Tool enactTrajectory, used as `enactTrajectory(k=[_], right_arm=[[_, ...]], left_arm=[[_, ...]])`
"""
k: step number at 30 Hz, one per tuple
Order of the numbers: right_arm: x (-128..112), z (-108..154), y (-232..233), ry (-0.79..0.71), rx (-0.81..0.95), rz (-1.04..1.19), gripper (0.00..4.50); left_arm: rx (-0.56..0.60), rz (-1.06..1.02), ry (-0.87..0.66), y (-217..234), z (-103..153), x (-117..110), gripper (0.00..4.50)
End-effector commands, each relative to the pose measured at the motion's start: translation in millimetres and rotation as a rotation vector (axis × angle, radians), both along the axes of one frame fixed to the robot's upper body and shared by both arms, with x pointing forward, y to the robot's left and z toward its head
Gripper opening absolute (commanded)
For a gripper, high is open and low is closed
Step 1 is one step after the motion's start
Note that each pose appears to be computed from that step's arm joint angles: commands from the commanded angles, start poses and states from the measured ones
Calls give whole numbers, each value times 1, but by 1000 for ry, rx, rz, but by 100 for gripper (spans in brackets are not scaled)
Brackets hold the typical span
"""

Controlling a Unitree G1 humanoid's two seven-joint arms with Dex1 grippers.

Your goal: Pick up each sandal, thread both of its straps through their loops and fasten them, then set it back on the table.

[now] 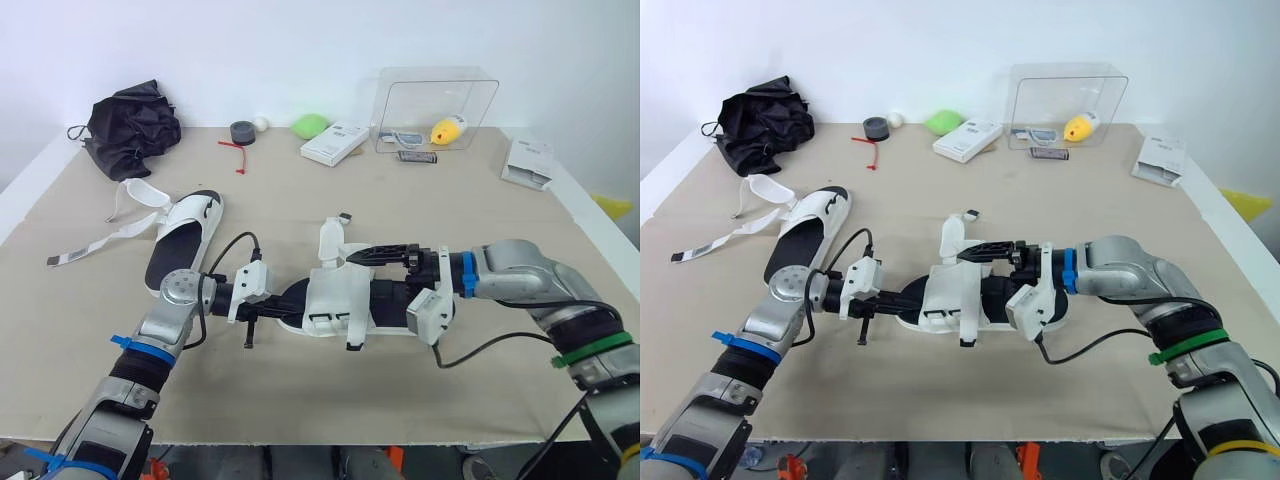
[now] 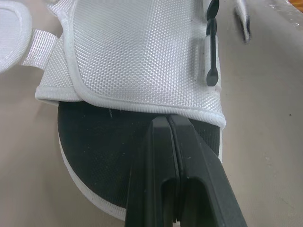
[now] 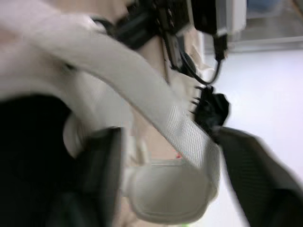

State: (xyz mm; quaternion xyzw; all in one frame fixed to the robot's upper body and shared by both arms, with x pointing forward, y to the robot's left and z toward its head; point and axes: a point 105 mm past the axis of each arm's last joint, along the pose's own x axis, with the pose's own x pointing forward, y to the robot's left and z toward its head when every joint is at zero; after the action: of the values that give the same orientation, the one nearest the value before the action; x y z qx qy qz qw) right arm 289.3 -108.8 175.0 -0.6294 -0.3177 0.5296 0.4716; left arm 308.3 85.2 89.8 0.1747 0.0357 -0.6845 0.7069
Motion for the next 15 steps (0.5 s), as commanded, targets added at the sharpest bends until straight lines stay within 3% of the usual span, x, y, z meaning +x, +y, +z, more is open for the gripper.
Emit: enactTrajectory(k=[1,4,8,10,13,15], right_arm=[[-7,12,-4,38,-32,-19,448],[-7,14,-15,113,-82,-94,448],[-3,54,-41,338,6,-320,448],[-9,68,-52,539,90,-416,448],[-32,88,-54,1031,294,-452,448],[-49,93,-52,1264,350,-425,448]], left_arm=[[127,-36,147,3,-45,-18,0],[127,-36,148,3,-45,-18,0],[127,-35,152,3,-46,-18,0],[127,-36,154,3,-47,-18,0],[127,-40,155,2,-47,-19,0],[127,-42,155,1,-47,-18,0]])
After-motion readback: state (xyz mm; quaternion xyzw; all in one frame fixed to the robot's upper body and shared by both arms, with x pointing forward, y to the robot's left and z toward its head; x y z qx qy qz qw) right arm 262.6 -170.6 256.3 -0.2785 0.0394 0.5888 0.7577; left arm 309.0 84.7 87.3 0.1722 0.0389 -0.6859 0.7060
